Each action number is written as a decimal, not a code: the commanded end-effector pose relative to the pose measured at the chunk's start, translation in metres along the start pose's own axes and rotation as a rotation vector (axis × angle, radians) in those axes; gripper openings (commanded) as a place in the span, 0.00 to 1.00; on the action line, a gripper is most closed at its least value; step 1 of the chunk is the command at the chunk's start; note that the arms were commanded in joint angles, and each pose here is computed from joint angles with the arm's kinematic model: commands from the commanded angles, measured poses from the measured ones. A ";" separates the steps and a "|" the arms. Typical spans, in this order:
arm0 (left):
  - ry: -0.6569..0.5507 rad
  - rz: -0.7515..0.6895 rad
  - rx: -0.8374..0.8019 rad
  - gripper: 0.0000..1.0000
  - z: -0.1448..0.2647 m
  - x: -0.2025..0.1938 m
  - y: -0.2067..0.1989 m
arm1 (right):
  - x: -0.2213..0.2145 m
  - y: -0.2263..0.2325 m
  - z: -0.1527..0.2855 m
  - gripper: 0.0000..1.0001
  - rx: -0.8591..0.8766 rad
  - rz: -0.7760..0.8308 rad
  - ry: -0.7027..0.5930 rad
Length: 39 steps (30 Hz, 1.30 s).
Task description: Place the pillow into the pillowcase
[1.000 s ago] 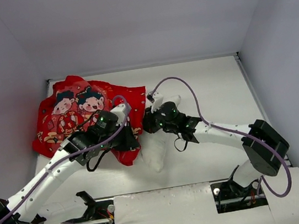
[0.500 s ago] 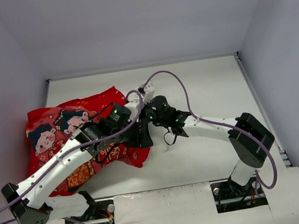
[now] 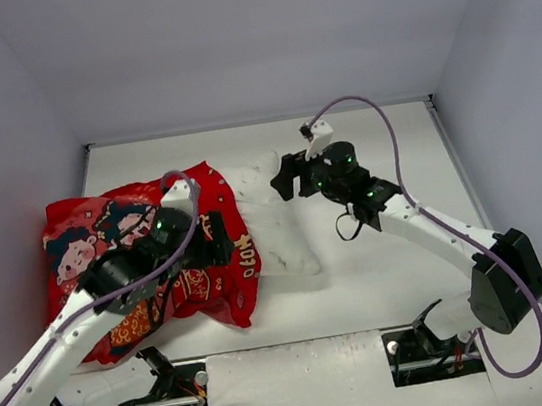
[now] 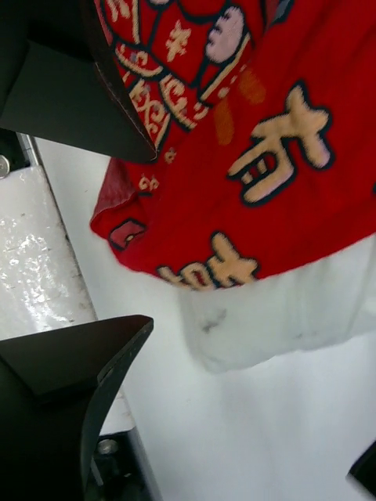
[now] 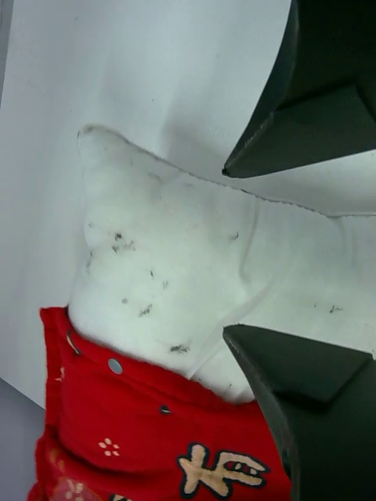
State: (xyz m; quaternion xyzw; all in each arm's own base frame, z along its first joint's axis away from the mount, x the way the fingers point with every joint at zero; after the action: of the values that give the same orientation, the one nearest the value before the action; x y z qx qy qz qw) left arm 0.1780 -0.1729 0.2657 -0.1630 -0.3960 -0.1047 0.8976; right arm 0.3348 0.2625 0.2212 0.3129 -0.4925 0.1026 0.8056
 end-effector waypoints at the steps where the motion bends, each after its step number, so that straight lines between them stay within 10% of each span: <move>1: 0.001 0.010 0.104 0.75 -0.025 0.030 0.012 | 0.005 -0.008 0.008 0.74 0.023 -0.011 0.010; 10: -0.008 -0.092 0.191 0.75 -0.086 0.122 0.016 | -0.013 -0.016 -0.044 0.87 0.095 -0.058 0.140; 26: 0.128 0.025 0.387 0.74 -0.184 0.124 0.079 | -0.037 -0.021 -0.084 0.86 0.165 -0.080 0.230; 29: 0.147 0.020 0.340 0.32 -0.195 0.125 0.074 | -0.044 -0.018 -0.085 0.76 0.204 -0.087 0.245; 31: 0.140 0.006 0.274 0.00 -0.194 0.131 0.063 | -0.044 -0.013 -0.084 0.46 0.232 -0.071 0.230; 32: 0.121 -0.007 0.251 0.00 -0.190 0.137 0.058 | -0.045 -0.008 -0.081 0.08 0.257 -0.062 0.227; 33: 0.077 -0.038 0.203 0.00 -0.184 0.150 0.046 | -0.045 -0.005 -0.080 0.00 0.271 -0.057 0.224; 39: -0.247 -0.091 -0.256 0.00 -0.118 0.229 -0.055 | -0.007 0.059 -0.062 0.00 0.555 -0.106 0.158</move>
State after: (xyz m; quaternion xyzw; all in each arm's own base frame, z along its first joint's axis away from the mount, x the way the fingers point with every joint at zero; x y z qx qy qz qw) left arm 0.4110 -0.2214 0.2356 -0.0961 -0.3473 -0.1036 0.9270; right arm 0.3690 0.3117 0.1407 0.4265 -0.3372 0.1613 0.8236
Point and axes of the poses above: each gripper's point midway between its finger pads, its own z axis back along the fingers, its own y axis along the line the jaws close on, x = y × z, the point moved 2 cm from there along z, back along the fingers, and after that the axes turned 6 degrees about -z, right-handed, at the moved point
